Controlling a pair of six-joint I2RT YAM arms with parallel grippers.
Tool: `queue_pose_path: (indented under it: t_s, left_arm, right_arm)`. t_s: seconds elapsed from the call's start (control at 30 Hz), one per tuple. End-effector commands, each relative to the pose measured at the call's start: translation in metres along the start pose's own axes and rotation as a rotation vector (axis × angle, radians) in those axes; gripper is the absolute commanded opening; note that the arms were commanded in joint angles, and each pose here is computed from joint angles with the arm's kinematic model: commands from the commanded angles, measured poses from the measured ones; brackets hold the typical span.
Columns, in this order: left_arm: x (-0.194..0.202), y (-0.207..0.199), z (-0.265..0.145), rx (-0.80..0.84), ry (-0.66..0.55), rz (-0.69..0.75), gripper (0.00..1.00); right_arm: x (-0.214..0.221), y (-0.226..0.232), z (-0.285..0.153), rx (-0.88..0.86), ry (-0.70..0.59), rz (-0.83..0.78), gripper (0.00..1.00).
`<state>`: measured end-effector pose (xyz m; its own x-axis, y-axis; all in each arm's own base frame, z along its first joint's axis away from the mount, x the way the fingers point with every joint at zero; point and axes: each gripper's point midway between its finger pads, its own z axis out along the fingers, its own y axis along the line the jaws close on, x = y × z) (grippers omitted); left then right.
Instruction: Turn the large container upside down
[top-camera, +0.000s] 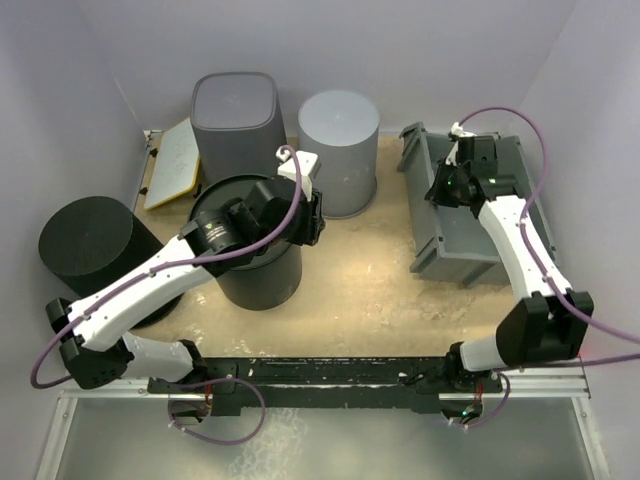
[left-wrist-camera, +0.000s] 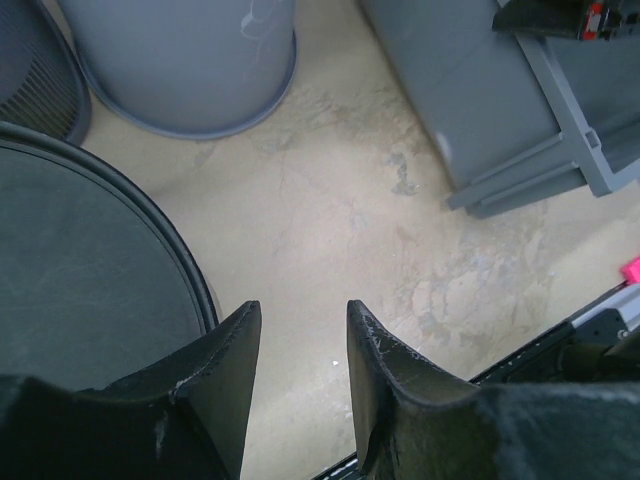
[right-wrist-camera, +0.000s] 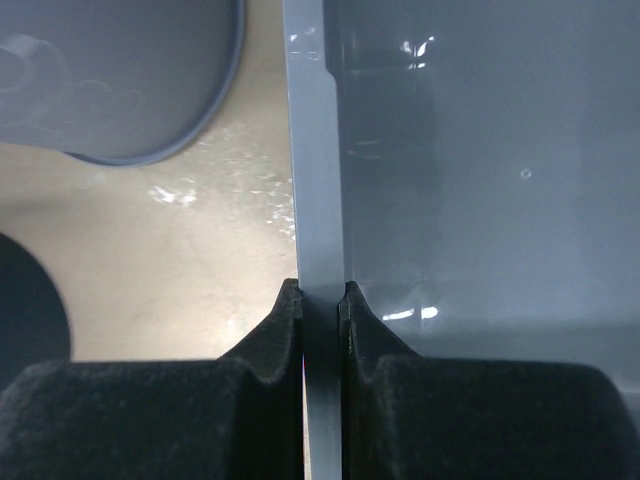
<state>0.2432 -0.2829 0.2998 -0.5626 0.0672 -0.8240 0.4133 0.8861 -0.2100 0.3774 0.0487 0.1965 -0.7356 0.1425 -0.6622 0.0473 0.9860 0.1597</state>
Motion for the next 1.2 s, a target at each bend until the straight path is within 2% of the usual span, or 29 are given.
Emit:
queue_pose_path:
  t_s: [0.0, 0.3, 0.47, 0.73, 0.93, 1.17]
  left_arm:
    - [-0.033, -0.006, -0.025, 0.047, -0.102, -0.054, 0.37]
    - [-0.034, -0.005, -0.029, 0.055, -0.107, -0.052, 0.37]
    - [-0.034, -0.006, -0.027, 0.055, -0.103, -0.046, 0.37]
    - [-0.034, -0.004, -0.028, 0.045, -0.103, -0.035, 0.37]
    - [-0.031, -0.004, -0.024, 0.041, -0.098, -0.033, 0.36]
    - [-0.032, -0.007, -0.021, 0.050, -0.098, -0.035, 0.36]
  right_arm:
    - [-0.055, 0.032, -0.068, -0.134, -0.236, 0.146, 0.00]
    - [-0.078, 0.038, -0.121, -0.223, -0.385, 0.300, 0.00]
    - [-0.080, 0.042, -0.130, -0.358, -0.408, 0.435, 0.00]
    - [-0.085, 0.051, -0.141, -0.669, -0.429, 0.625, 0.00]
    - [-0.085, 0.060, -0.148, -0.814, -0.454, 0.683, 0.00]
    - [-0.095, 0.060, -0.162, -0.872, -0.515, 0.713, 0.00]
